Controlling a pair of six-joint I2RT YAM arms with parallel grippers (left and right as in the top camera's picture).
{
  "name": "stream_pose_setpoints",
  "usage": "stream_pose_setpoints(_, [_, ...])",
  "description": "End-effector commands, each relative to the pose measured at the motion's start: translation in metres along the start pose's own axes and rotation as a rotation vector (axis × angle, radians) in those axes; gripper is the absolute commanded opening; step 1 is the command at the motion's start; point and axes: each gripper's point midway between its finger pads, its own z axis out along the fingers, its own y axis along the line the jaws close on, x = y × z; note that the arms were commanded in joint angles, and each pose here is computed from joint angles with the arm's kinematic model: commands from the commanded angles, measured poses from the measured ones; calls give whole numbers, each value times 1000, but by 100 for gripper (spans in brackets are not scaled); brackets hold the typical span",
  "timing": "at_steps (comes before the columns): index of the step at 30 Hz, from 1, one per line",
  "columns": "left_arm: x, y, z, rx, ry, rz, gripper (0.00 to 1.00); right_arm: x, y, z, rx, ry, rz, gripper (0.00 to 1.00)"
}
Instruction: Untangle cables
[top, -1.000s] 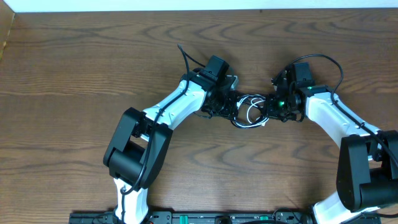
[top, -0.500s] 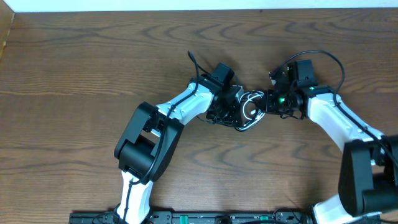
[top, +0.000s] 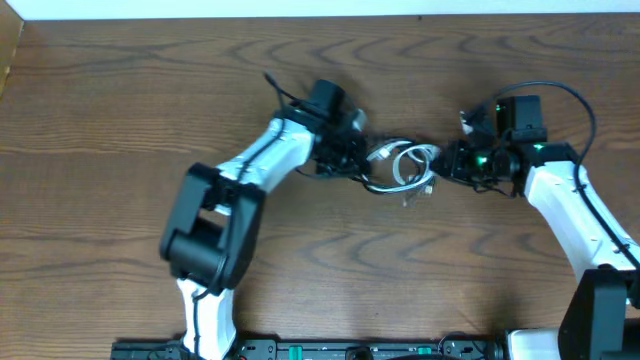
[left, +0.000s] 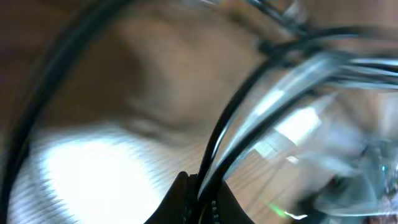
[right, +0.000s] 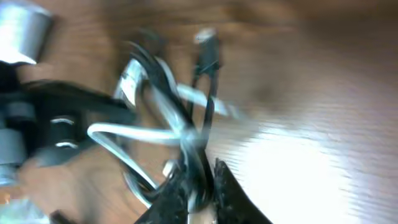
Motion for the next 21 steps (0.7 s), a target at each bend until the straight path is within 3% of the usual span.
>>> stream_pose_setpoints(1, [-22, -10, -56, -14, -149, 46, 7, -9, -34, -16, 195, -70, 68, 25])
stream_pose_setpoints(7, [-24, -48, -103, 23, -259, 142, 7, -5, -44, -19, 256, -59, 28, 43])
stream_pose_setpoints(12, [-17, -67, -114, 92, -256, 174, 7, -14, 7, -16, -21, -67, -126, 53])
stream_pose_setpoints(17, [-9, -81, -114, 177, -218, 237, 8, -30, 53, -25, -245, -120, -186, 55])
stream_pose_setpoints(21, [-8, -82, -114, 182, -217, 248, 7, -30, 66, -17, -238, -127, -151, 54])
